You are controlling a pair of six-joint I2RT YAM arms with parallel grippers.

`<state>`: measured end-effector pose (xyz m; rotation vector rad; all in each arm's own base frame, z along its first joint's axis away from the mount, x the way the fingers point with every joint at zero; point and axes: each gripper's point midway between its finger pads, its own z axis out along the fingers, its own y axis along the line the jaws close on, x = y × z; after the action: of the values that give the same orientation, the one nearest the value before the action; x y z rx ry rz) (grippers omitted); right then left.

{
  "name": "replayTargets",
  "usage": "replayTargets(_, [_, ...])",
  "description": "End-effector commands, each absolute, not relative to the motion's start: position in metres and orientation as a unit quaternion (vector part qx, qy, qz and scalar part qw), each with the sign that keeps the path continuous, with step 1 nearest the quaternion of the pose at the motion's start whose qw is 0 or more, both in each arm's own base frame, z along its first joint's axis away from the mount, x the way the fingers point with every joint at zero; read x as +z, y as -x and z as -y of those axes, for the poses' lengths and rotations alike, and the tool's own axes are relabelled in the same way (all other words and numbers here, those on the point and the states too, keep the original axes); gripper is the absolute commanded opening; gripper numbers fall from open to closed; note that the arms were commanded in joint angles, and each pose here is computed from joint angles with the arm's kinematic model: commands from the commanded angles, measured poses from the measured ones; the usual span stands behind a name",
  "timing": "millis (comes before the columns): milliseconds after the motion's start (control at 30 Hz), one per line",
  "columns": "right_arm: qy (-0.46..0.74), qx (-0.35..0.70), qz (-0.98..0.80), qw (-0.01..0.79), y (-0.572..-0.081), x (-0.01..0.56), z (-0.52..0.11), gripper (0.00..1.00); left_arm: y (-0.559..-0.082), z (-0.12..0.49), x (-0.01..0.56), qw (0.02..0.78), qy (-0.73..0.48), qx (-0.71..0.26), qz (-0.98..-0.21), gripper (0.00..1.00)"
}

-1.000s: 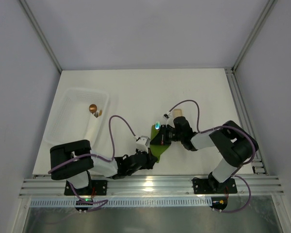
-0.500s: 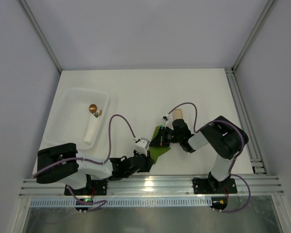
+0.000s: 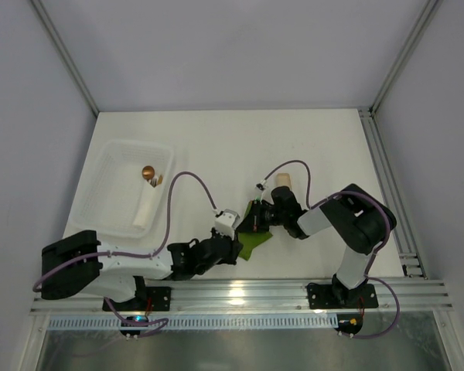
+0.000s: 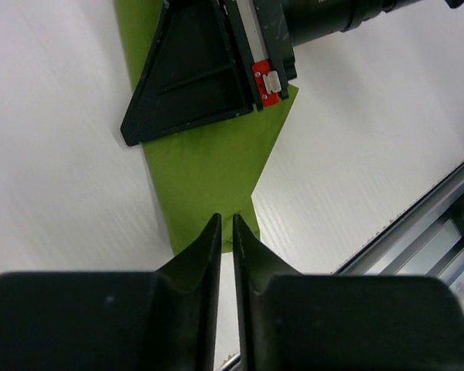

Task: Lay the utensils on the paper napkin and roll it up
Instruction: Roll the napkin at the center of the board.

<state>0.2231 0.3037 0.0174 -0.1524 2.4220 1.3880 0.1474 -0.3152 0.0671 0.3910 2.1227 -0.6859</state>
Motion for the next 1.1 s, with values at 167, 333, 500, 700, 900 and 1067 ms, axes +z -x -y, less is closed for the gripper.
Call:
replayTargets(167, [0.075, 0.483, -0.849, 0.201, -0.231, 0.035, -0.310, 0.04, -0.162, 0.337, 0.083, 0.427, -0.193, -0.344, -0.814, 0.00])
replayTargets(333, [0.079, 0.481, -0.850, 0.200, -0.234, 0.034, -0.315, 0.04, -0.163, 0.354, 0.078, 0.413, -0.208, -0.361, -0.810, 0.00])
replayTargets(500, [0.082, 0.474, -0.855, 0.195, -0.237, 0.029, -0.317, 0.03, -0.165, 0.357, 0.054, 0.397, -0.200, -0.345, -0.826, 0.00])
replayTargets(700, [0.089, 0.472, -0.854, 0.202, -0.240, 0.037, -0.318, 0.04, -0.169, 0.343, 0.034, 0.393, -0.178, -0.315, -0.845, 0.00])
replayTargets(900, [0.093, 0.447, -0.858, 0.235, -0.251, 0.069, -0.313, 0.04, -0.167, 0.337, 0.023, 0.384, -0.167, -0.308, -0.854, 0.00])
replayTargets(1067, [0.074, 0.378, -0.883, 0.269, -0.248, 0.098, -0.280, 0.04, -0.165, 0.337, 0.021, 0.381, -0.163, -0.312, -0.855, 0.00])
